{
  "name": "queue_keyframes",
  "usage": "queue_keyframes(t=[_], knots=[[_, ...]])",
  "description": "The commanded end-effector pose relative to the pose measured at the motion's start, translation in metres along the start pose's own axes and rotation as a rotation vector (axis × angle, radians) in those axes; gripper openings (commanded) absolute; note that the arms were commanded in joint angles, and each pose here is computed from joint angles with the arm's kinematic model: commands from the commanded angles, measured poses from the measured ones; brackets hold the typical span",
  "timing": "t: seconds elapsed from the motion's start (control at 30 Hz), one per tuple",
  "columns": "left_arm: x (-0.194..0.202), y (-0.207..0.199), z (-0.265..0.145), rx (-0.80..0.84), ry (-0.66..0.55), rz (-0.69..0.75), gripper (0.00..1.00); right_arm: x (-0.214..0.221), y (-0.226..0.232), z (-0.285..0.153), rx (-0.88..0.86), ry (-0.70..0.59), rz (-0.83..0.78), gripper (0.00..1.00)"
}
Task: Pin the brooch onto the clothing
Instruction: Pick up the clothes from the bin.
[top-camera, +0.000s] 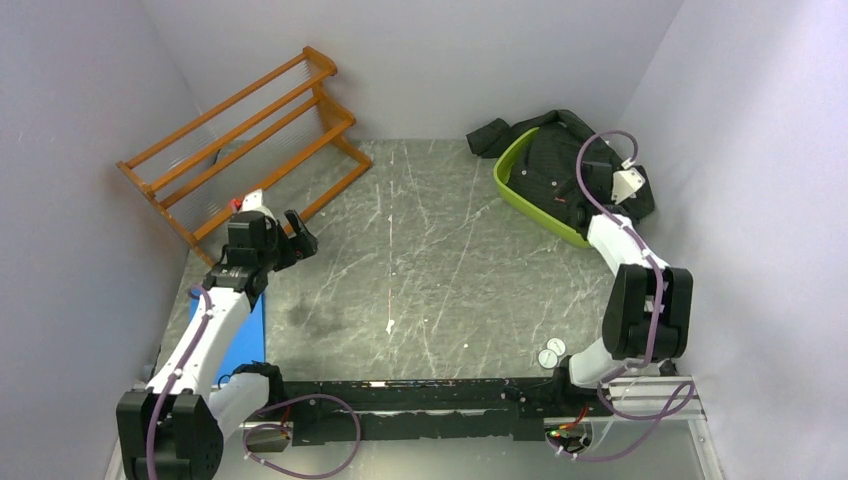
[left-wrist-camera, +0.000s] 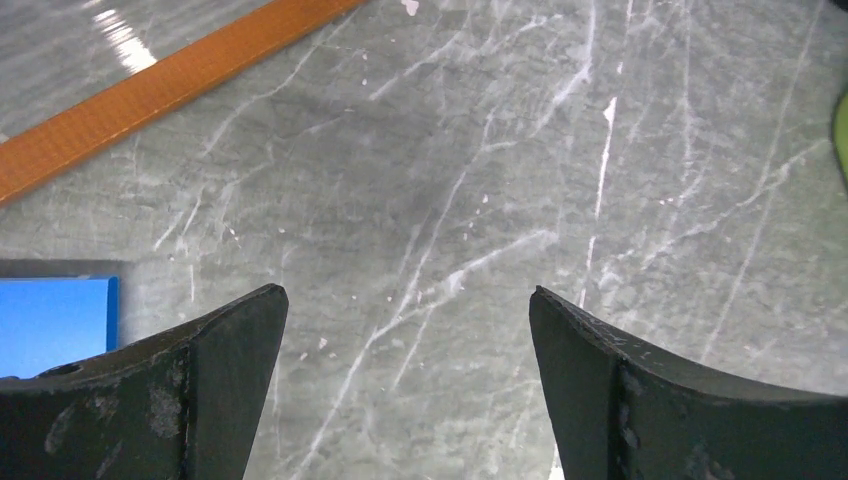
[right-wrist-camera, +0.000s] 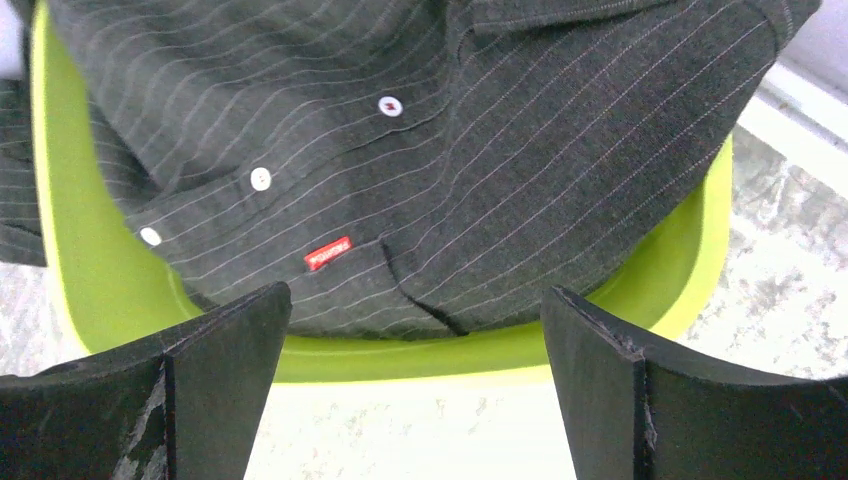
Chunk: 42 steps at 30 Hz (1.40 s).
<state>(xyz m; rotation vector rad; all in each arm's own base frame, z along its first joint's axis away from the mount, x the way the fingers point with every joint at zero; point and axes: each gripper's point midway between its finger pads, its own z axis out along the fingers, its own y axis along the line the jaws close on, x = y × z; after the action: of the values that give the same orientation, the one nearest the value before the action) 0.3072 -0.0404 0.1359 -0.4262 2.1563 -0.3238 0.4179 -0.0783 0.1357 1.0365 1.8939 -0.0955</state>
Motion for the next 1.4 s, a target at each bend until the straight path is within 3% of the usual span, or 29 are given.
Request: queue_keyframes(t=[0.0, 0.13, 0.3, 0.4, 0.57, 0.6, 0.83, 1.0, 1.27, 1.37], knots=[[-0.014, -0.025, -0.026, 0.092, 0.003, -0.053, 0.96, 0.003, -0.001, 0.015, 0.022, 0.117, 0.06, 1.0], [-0.036, -0.035, -0.045, 0.129, -0.103, -0.09, 0.96, 0.001, -0.002, 0.028, 0.05, 0.139, 0.051, 0.99], [-0.045, -0.043, -0.051, 0.163, -0.113, -0.073, 0.96, 0.009, 0.004, 0.043, 0.047, 0.185, 0.038, 0.85], [-0.046, -0.046, -0.048, 0.162, -0.088, -0.069, 0.97, 0.016, 0.002, 0.05, 0.063, 0.213, 0.014, 0.64], [-0.056, -0.05, -0.044, 0.161, -0.086, -0.028, 0.96, 0.005, 0.01, 0.043, 0.022, 0.187, 0.015, 0.05], [-0.06, -0.051, -0.045, 0.165, -0.093, -0.017, 0.96, -0.001, 0.013, 0.04, 0.008, 0.175, 0.014, 0.01], [-0.063, -0.048, -0.039, 0.139, -0.092, -0.01, 0.96, -0.059, 0.048, -0.002, -0.131, 0.067, 0.048, 0.0], [-0.056, -0.05, -0.036, 0.163, -0.071, -0.023, 0.97, -0.101, 0.085, -0.053, -0.323, -0.042, 0.076, 0.0], [-0.048, -0.058, -0.031, 0.22, -0.037, -0.044, 0.96, -0.136, 0.186, -0.172, -0.665, -0.189, -0.148, 0.0], [-0.047, -0.059, -0.028, 0.223, -0.029, -0.05, 0.96, -0.145, 0.22, -0.232, -0.817, -0.245, -0.152, 0.0]])
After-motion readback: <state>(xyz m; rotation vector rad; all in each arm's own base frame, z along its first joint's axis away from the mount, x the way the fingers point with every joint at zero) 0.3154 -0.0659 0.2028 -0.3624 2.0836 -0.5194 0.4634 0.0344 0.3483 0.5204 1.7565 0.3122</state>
